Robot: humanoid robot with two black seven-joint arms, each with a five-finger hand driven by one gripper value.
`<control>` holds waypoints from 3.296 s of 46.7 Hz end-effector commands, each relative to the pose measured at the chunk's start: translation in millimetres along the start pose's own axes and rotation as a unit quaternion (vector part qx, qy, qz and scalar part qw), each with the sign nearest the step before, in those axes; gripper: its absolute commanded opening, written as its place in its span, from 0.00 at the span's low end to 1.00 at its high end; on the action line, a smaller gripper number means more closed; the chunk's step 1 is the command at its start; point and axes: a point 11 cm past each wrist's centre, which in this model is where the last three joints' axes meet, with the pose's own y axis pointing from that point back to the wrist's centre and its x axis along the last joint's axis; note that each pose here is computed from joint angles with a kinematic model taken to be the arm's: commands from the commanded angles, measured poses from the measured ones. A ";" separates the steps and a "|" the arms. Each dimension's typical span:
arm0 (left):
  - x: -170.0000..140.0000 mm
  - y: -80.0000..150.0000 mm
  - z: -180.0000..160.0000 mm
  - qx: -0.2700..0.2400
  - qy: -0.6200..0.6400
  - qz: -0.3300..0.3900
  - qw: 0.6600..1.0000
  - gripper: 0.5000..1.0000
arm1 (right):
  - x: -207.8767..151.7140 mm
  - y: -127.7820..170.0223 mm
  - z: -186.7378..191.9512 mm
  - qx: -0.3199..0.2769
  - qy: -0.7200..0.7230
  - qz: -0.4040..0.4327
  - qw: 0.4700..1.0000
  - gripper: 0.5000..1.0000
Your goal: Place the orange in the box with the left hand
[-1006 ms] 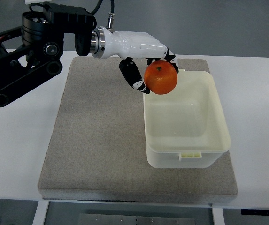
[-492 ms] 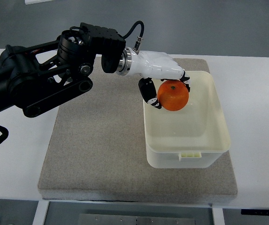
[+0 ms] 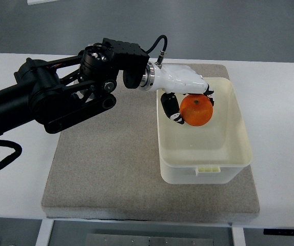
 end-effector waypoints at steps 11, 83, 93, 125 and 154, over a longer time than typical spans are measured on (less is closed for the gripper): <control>-16.2 -10.6 6.0 -0.008 0.016 -0.010 1.000 0.70 | 0.0 0.0 0.0 0.000 0.000 0.000 1.000 0.86; -42.6 135.1 -184.0 0.079 0.523 0.275 0.803 0.99 | 0.0 0.0 0.0 0.000 0.000 0.000 1.000 0.86; -69.6 139.9 -197.7 0.089 0.593 0.311 0.737 0.99 | 0.0 0.0 0.0 0.000 0.000 0.000 1.000 0.86; -110.8 175.1 -239.0 -0.020 0.797 0.374 0.474 0.99 | 0.0 0.0 0.0 0.000 0.000 0.000 1.000 0.86; -134.5 179.3 -247.3 0.004 0.845 0.339 0.415 0.99 | 0.0 0.0 0.0 0.000 0.000 0.000 1.000 0.86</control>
